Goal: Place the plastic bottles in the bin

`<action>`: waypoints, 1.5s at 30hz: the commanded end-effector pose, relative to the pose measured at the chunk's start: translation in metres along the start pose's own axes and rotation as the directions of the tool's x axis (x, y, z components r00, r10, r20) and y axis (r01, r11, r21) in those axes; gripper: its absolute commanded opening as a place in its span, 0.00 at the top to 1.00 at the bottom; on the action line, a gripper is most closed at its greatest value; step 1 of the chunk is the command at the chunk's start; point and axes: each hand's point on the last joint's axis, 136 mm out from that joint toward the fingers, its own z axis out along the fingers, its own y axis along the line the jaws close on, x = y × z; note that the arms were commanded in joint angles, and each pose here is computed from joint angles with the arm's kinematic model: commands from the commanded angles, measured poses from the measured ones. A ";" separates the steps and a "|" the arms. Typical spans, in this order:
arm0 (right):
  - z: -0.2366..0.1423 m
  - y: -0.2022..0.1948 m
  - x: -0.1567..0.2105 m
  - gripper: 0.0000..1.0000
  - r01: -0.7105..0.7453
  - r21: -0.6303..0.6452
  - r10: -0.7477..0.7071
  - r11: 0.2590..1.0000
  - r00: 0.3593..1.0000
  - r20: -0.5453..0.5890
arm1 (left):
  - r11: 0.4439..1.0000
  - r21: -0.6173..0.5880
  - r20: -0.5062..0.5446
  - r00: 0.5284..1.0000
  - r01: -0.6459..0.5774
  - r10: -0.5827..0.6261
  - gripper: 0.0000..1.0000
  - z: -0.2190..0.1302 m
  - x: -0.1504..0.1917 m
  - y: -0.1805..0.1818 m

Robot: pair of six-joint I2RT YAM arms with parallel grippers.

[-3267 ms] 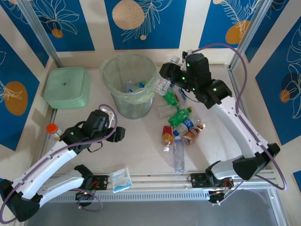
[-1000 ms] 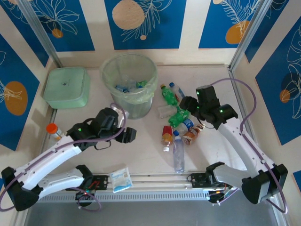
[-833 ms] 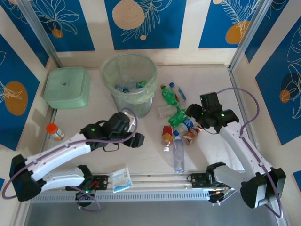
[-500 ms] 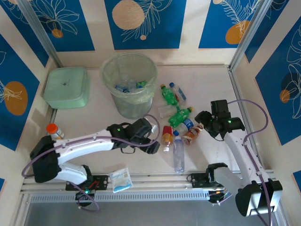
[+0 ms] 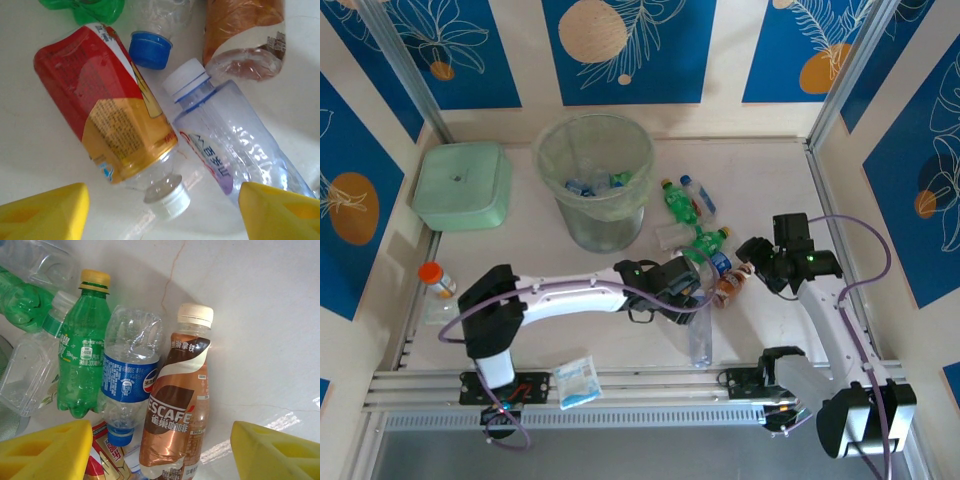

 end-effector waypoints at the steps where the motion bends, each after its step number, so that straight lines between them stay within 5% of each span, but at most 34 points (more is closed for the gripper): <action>1: 0.001 0.000 0.005 0.26 0.010 -0.017 -0.011 1.000 1.000 -0.029 | 0.998 -0.061 -0.016 1.000 -0.012 0.011 0.24 0.008 -0.004 0.005; 31: 0.002 -0.002 0.008 0.26 0.007 -0.067 -0.011 0.998 0.999 -0.052 | 0.966 -0.257 -0.112 0.992 0.022 -0.052 0.26 0.059 -0.010 0.042; 45: 0.006 -0.039 0.007 0.26 -0.037 0.115 0.041 0.993 0.999 -0.034 | 0.973 -0.229 -0.103 0.994 0.021 -0.045 0.46 0.051 -0.014 0.038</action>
